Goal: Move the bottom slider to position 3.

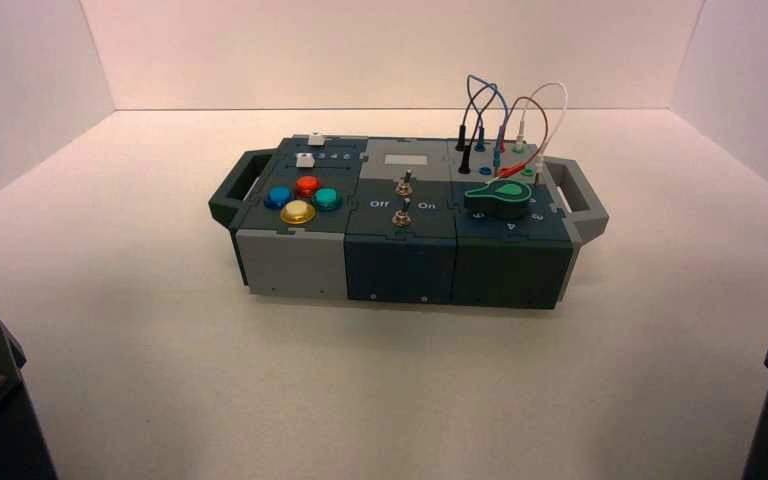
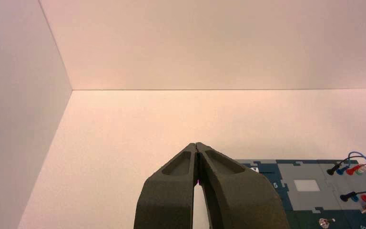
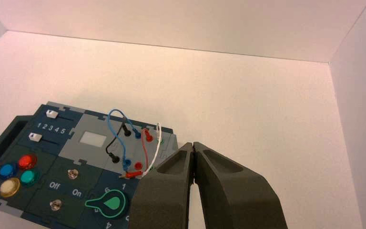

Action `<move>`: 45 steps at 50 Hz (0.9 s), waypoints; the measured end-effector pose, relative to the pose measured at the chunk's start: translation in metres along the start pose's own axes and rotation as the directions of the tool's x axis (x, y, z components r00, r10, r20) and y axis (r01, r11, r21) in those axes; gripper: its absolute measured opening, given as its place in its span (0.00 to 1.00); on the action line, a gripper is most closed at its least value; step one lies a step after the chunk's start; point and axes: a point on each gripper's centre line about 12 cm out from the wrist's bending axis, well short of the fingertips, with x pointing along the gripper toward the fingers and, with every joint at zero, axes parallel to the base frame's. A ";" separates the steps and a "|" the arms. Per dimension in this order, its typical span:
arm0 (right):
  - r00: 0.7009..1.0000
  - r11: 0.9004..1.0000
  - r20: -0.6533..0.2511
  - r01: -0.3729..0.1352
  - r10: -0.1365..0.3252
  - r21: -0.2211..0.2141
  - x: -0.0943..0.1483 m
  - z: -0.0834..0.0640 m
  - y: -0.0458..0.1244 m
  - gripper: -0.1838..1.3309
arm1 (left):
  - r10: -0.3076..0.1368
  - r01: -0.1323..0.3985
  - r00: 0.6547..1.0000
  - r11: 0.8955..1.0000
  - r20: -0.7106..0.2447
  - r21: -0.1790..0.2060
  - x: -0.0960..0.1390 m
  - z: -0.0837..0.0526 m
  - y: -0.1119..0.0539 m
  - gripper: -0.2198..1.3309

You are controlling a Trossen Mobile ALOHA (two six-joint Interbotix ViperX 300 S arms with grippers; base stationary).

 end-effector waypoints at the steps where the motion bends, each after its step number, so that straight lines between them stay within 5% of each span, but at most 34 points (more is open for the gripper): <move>1: 1.000 1.000 0.000 0.000 0.000 -0.002 0.000 0.000 0.000 0.03 | -0.001 0.001 1.000 1.000 0.000 -0.001 0.000 0.000 0.000 0.04; 26: 1.000 1.000 -0.003 -0.003 0.003 0.002 -0.001 0.000 0.001 0.03 | 0.003 -0.003 1.000 1.000 -0.031 0.003 0.005 -0.004 0.000 0.04; 45: 0.993 1.000 -0.113 -0.031 0.030 -0.006 0.013 -0.010 0.006 0.03 | 0.004 0.007 0.927 1.000 -0.375 0.027 0.055 -0.041 -0.003 0.03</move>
